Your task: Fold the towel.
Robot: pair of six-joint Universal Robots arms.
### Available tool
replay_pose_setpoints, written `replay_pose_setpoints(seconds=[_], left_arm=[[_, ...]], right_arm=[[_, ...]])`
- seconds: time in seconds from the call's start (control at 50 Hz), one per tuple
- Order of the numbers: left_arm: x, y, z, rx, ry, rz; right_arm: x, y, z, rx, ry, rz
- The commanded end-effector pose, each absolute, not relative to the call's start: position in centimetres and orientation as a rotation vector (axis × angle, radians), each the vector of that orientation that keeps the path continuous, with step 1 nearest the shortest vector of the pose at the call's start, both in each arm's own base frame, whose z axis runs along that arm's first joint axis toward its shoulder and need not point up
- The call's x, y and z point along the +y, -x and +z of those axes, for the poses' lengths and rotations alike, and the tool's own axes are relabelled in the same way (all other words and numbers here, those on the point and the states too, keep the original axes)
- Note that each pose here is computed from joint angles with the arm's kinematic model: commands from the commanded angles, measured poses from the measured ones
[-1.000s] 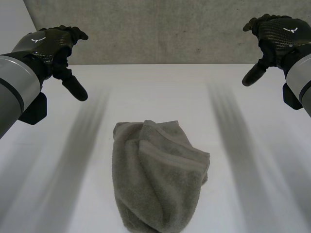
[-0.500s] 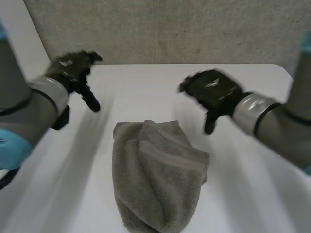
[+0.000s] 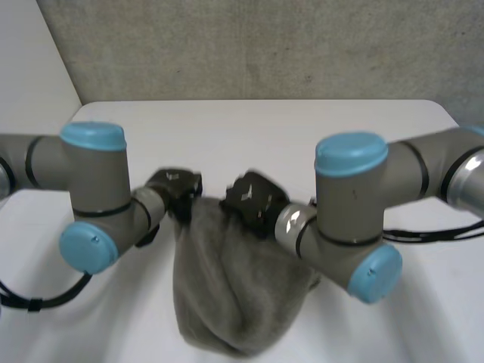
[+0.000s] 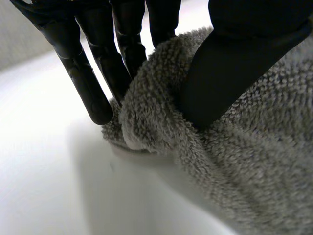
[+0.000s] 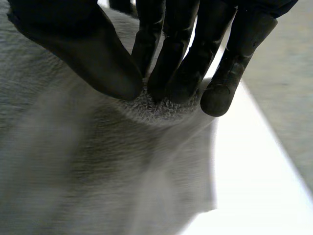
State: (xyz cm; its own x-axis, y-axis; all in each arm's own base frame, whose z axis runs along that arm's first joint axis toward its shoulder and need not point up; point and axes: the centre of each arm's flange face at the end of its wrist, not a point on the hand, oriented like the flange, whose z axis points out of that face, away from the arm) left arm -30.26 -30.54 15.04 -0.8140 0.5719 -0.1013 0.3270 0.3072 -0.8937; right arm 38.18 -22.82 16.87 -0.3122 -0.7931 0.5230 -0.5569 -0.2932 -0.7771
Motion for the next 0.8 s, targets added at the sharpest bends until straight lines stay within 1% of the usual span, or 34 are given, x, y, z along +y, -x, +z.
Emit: replay_pose_setpoints(seconds=[0.02,0.04,0.06,0.08,0.1,0.12,0.14,0.16,0.18,0.2,0.22,0.24,0.28,0.3,0.32,0.34,0.36,0.38,0.4,0.42,0.44,0.46,0.5,0.52,0.54,0.56,0.6,0.62,0.64,0.7,0.72,0.74,0.76,0.8], left_arm=[[-32.1,31.0,23.8,-2.134,0.677,1.866],[-32.2,30.5,26.9,-2.074,0.561,1.977],[-32.1,29.9,29.8,-2.005,0.415,2.069],[-32.1,29.9,29.8,-2.004,0.414,2.07],[-31.7,29.2,32.2,-1.924,0.26,2.123],[-31.1,28.6,33.9,-1.858,0.133,2.142],[-31.1,28.5,33.9,-1.858,0.131,2.142],[-30.4,28.0,34.7,-1.819,0.048,2.128],[-30.4,28.0,34.7,-1.818,0.047,2.128],[-29.6,27.6,34.7,-1.808,0.003,2.09],[-29.0,27.3,33.9,-1.826,-0.019,2.047],[-29.0,27.3,33.9,-1.827,-0.02,2.046],[-27.7,26.8,30.5,-1.951,-0.004,1.957],[-27.7,26.8,30.5,-1.952,-0.004,1.956],[-26.9,26.7,28.5,-2.027,0.025,1.898],[-26.9,26.7,28.5,-2.028,0.025,1.897],[-26.0,26.6,26.1,-2.105,0.065,1.823],[-25.0,26.5,24.0,-2.175,0.103,1.748],[-25.0,26.5,24.0,-2.176,0.104,1.747],[-23.9,26.3,21.9,-2.243,0.14,1.669],[-22.9,26.0,20.2,-2.295,0.171,1.598],[-22.9,26.0,20.2,-2.296,0.171,1.598],[-21.1,25.5,17.5,-2.382,0.224,1.46],[-21.1,25.5,17.4,-2.383,0.225,1.459],[-20.3,25.2,16.5,-2.415,0.245,1.403],[-20.3,25.2,16.5,-2.415,0.245,1.402],[-18.7,24.3,15.2,-2.482,0.286,1.299],[-18.7,24.3,15.2,-2.483,0.287,1.299],[-17.8,24.0,15.0,-2.513,0.33,1.259],[-17.1,23.7,15.2,-2.534,0.378,1.242],[-16.4,23.3,15.8,-2.548,0.436,1.246],[-15.8,22.9,16.5,-2.553,0.496,1.26],[-15.8,22.9,16.5,-2.553,0.497,1.26],[-14.6,22.4,17.0,-2.566,0.582,1.263]], right_arm=[[-28.0,-37.2,30.2,1.718,1.162,-2.235],[-28.1,-37.2,30.3,1.718,1.16,-2.237],[-29.3,-35.7,33.6,1.667,0.947,-2.345],[-29.3,-35.7,33.7,1.666,0.945,-2.346],[-30.3,-34.0,36.0,1.61,0.786,-2.404],[-30.7,-32.7,37.6,1.555,0.679,-2.429],[-30.7,-32.7,37.6,1.555,0.678,-2.429],[-30.6,-32.0,38.2,1.528,0.638,-2.421],[-30.2,-31.9,37.9,1.535,0.662,-2.39],[-30.2,-31.9,37.9,1.535,0.662,-2.39],[-29.8,-32.0,36.7,1.572,0.733,-2.327],[-29.8,-32.0,36.7,1.573,0.734,-2.327],[-28.3,-32.3,32.5,1.697,0.938,-2.119],[-28.3,-32.3,32.5,1.698,0.939,-2.118],[-27.4,-32.5,30.0,1.756,1.048,-1.993],[-26.3,-32.4,27.2,1.822,1.158,-1.867],[-26.3,-32.4,27.2,1.823,1.159,-1.865],[-25.1,-32.3,24.2,1.884,1.274,-1.729],[-23.8,-32.0,21.4,1.94,1.39,-1.601],[-23.8,-32.0,21.3,1.941,1.391,-1.6],[-22.7,-31.4,19.1,1.996,1.495,-1.49],[-22.7,-31.4,19.1,1.997,1.496,-1.489],[-21.2,-29.9,16.5,2.084,1.646,-1.327],[-21.2,-29.9,16.5,2.084,1.646,-1.326],[-20.6,-29.2,15.8,2.125,1.682,-1.262],[-20.6,-28.5,15.6,2.172,1.677,-1.225],[-20.8,-27.7,15.6,2.213,1.653,-1.203],[-20.8,-27.7,15.6,2.213,1.652,-1.203],[-21.1,-26.8,15.9,2.246,1.632,-1.202],[-21.1,-25.5,17.3,2.273,1.609,-1.231],[-21.0,-25.0,17.8,2.288,1.599,-1.229],[-21.0,-24.9,17.9,2.288,1.599,-1.229],[-20.7,-24.5,18.2,2.297,1.609,-1.213],[-20.3,-24.0,18.4,2.307,1.635,-1.173]])
